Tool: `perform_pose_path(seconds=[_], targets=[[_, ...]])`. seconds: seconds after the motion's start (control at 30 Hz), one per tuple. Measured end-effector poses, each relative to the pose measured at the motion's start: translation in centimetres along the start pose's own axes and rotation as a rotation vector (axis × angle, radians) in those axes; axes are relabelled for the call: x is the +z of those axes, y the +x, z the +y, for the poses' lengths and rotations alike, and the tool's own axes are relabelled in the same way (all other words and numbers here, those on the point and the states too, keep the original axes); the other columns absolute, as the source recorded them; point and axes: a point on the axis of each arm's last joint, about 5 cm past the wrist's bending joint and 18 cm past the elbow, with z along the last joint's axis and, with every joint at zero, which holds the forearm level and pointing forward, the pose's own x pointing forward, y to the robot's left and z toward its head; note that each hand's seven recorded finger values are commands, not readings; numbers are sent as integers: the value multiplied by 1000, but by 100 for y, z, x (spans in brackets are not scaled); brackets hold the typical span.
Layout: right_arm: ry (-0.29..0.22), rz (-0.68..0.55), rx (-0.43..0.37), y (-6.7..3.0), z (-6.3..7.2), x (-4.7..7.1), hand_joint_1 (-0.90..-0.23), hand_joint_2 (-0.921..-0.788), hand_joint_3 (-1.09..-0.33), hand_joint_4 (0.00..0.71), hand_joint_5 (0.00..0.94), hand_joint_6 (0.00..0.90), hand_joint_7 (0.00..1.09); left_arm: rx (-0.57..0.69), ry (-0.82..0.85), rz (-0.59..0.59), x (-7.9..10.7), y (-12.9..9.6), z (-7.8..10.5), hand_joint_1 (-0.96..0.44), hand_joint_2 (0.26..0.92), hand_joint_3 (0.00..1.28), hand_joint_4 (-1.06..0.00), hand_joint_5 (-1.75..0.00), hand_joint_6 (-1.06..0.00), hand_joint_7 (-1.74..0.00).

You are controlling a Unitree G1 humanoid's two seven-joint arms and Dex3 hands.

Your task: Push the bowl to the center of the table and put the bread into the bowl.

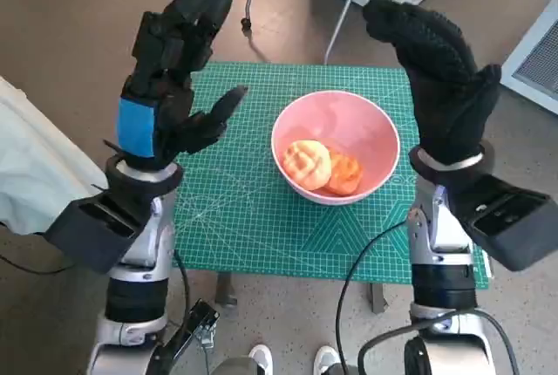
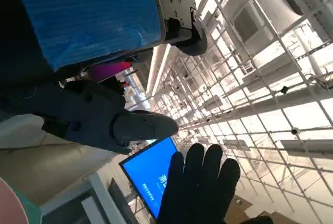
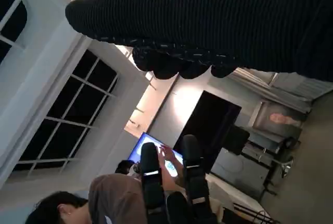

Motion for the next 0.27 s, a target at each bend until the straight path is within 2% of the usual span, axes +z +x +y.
perform_pose_path(seconds=[0.27], targets=[[-4, 4, 4, 7, -14, 10, -624, -921, -744, 296, 0, 0, 815, 1, -1, 5, -2, -1, -2, -426, 921, 320, -342, -19, -216, -480]])
